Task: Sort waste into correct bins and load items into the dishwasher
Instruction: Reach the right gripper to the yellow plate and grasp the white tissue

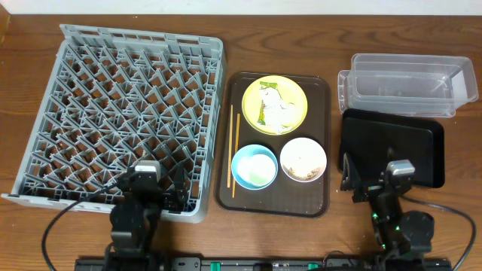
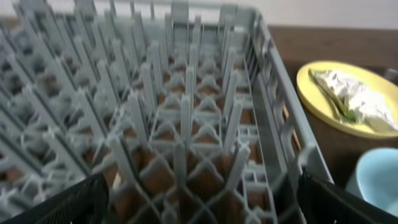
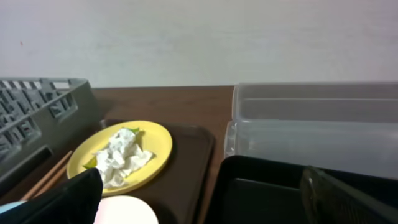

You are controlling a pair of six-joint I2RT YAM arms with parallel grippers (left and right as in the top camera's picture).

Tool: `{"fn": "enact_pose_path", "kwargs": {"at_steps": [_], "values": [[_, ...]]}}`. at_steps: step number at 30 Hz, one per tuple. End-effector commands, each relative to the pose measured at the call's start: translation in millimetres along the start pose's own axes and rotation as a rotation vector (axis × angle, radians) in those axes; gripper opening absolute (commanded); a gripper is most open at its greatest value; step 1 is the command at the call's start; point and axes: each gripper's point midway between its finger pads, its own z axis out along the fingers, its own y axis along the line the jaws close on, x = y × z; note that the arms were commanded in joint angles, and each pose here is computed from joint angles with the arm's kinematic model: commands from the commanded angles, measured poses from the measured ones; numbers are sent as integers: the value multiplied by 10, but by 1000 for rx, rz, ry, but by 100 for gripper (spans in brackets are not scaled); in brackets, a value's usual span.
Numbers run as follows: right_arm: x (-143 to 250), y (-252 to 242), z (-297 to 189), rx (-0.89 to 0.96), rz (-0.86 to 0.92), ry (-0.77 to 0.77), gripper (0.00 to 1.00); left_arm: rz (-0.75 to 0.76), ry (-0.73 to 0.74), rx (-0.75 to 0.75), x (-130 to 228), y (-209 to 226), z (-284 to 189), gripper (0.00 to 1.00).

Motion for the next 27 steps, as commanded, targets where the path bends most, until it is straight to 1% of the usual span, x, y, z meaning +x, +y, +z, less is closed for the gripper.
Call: {"fn": "enact_pose_path", "kwargs": {"at_steps": [1, 4, 8, 10, 14, 16, 19, 20, 23, 25, 27], "values": [[-285, 68, 33, -17, 36, 20, 99, -47, 4, -11, -398, -14, -162, 97], [-462, 156, 161, -56, 46, 93, 99, -56, 101, -32, -487, -2, -211, 97], [-620, 232, 390, -93, 63, 207, 99, -60, 219, -43, -513, -6, -230, 97], [-668, 345, 527, -163, 40, 290, 99, -62, 291, -50, -522, -7, -246, 97], [-691, 522, 798, -289, 10, 480, 99, -64, 395, -59, -544, -10, -255, 97], [-667, 549, 927, -310, 1, 585, 99, -66, 440, -64, -536, -9, -248, 97], [-573, 588, 1070, -353, -90, 734, 99, -67, 474, -67, -509, -6, -214, 98], [-557, 581, 1113, -353, -101, 762, 99, -67, 478, -67, -502, -5, -208, 98], [-505, 557, 1320, -346, -87, 803, 99, -67, 481, -68, -498, -3, -202, 98], [-523, 679, 1446, -418, -49, 767, 99, -67, 479, -68, -502, -4, -199, 98], [-541, 775, 1585, -450, 16, 734, 99, -67, 478, -68, -505, -4, -199, 98]]}}
